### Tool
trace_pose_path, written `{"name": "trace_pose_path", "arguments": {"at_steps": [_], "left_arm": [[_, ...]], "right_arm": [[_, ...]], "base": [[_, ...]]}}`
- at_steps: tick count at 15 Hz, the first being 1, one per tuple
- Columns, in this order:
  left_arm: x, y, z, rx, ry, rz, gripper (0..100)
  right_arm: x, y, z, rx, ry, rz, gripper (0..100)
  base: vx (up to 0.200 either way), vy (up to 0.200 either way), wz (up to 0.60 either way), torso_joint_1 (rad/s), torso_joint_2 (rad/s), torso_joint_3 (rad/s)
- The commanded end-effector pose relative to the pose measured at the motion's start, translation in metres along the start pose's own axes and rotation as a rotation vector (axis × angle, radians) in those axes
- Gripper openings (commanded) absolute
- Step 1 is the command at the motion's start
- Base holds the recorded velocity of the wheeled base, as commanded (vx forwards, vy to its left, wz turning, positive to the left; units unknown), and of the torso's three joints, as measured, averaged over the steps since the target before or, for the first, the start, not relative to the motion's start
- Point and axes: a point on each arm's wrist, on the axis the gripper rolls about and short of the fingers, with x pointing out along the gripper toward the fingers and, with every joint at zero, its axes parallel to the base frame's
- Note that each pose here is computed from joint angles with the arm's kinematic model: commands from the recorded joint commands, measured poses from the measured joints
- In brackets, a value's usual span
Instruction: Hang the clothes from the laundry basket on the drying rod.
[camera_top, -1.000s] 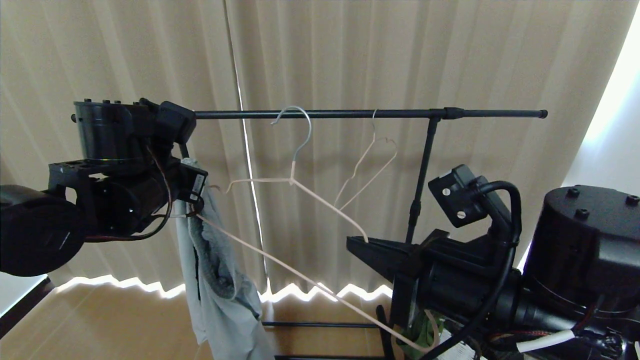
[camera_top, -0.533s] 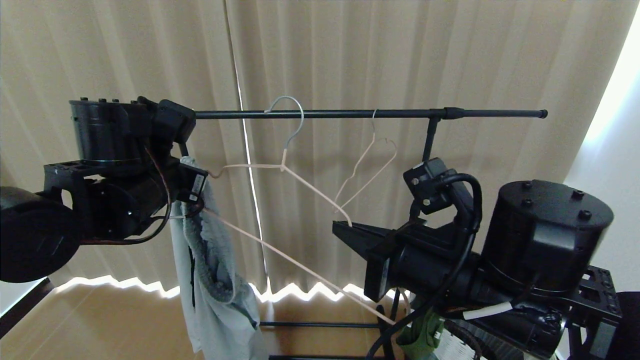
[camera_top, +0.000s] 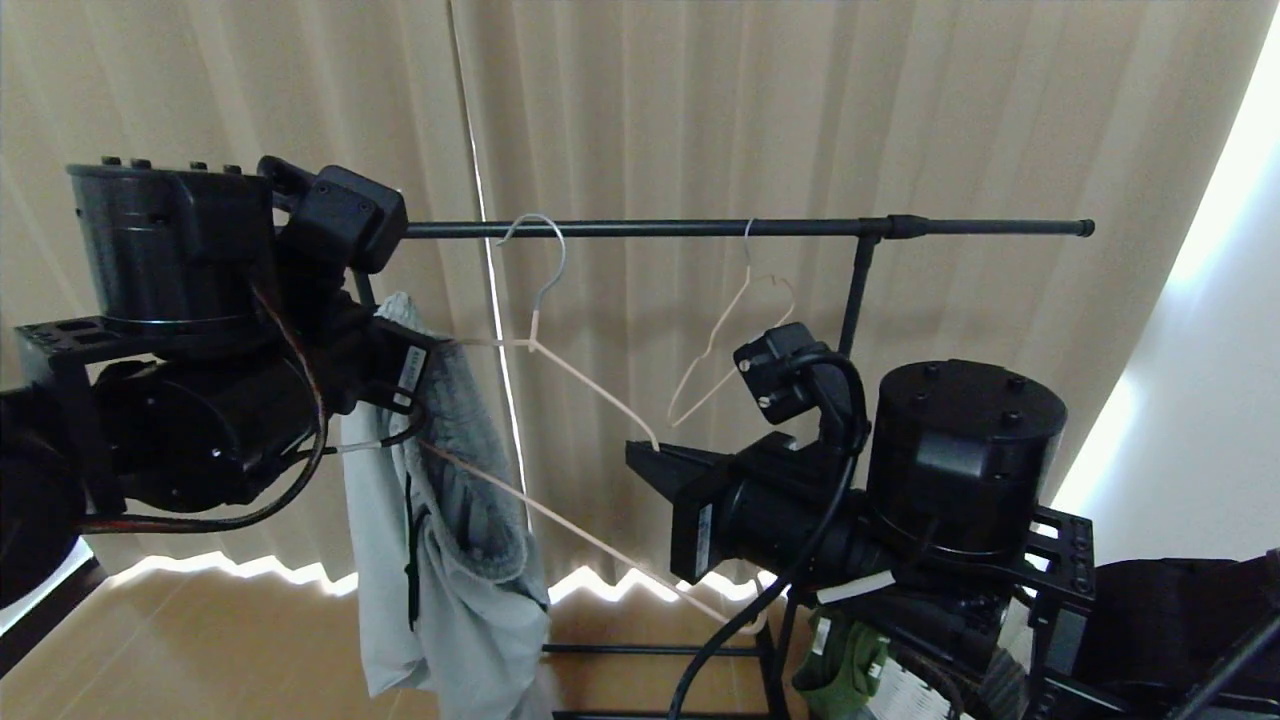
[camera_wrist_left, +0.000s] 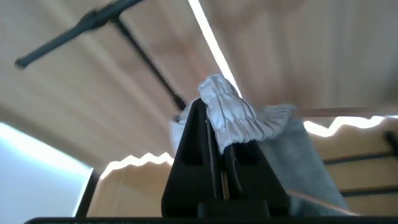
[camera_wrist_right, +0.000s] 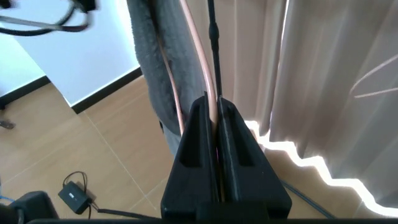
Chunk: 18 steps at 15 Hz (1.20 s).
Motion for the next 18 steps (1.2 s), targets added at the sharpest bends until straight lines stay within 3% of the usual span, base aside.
{"name": "trace_pose_path", "arguments": {"at_steps": [1,4,10,18], "left_arm": [[-0.019,-0.008,0.012,-0.006,-0.064,-0.056,0],[-0.029,-0.025,0.023,-0.007,-0.136,-0.187,0],[-0.031,-0.028,0.027,-0.027,-0.213,-0.395,0],[-0.029,-0.031,0.004,-0.004,-0.150,-0.415,0]], "right_arm": [[0.004,-0.001,-0.004,-0.001,0.014,-0.005,0],[0.001,-0.002,-0.007,0.000,0.023,-0.008,0],[-0.012,-0.004,-0.007,-0.059,0.027,-0.011,0],[-0.027,-0.014,0.001,-0.081,-0.052,-0.025,0]], "base": [[0.000,0.000,0.00,0.000,0.00,0.000],[0.000,0.000,0.00,0.000,0.00,0.000],[0.000,0.000,0.00,0.000,0.00,0.000],[0.000,0.000,0.00,0.000,0.00,0.000]]}}
